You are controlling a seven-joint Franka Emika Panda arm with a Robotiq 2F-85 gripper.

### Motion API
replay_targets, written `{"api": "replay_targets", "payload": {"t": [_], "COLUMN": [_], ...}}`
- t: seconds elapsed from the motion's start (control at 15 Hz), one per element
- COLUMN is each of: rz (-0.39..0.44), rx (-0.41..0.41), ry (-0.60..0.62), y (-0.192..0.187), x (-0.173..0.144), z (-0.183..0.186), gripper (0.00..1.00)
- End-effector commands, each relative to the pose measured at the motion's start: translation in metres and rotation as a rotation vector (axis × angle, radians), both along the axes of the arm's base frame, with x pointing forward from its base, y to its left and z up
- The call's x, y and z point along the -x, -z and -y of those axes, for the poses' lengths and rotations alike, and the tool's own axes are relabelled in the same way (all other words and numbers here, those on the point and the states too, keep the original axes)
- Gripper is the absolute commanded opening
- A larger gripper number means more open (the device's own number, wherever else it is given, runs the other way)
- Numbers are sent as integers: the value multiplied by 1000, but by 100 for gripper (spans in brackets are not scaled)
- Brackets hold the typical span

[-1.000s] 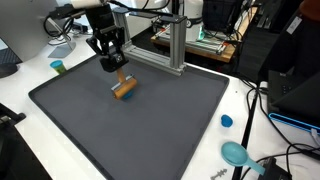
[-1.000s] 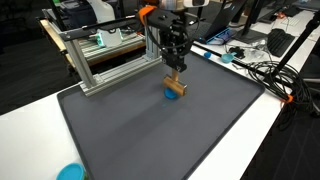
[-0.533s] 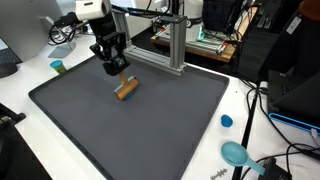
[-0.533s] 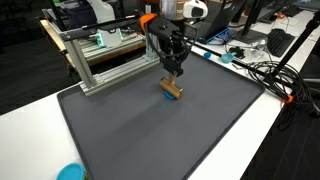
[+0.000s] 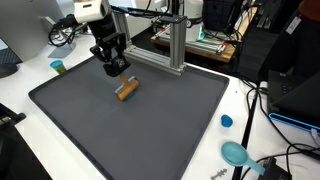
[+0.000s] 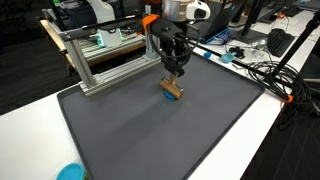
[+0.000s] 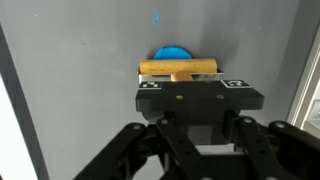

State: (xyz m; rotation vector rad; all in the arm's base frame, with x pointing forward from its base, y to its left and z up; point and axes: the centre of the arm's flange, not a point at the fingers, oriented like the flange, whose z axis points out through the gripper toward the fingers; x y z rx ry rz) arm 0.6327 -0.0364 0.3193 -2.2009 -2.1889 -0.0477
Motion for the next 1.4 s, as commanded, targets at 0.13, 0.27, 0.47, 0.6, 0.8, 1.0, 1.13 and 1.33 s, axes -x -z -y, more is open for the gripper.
{"api": "replay_targets", "payload": {"t": [0.13,0.27,0.47,0.6,0.8,1.0,1.13,1.33], "rz": [-44,-48,-45,-38,-30,-35,-45,-75], "rx": [-39,-67,-87,-59,-26,-11,8,18], "ry": [-4,-9,1,23,64,107,130,147], "y": [32,34,35,36,33,24,21,27], "x": [-8,-6,-6,-5,-4,-1,1,3], "z": [-5,-5,-4,3,16,28,35,40], "gripper": [22,22,22,22,22,22,22,22]}}
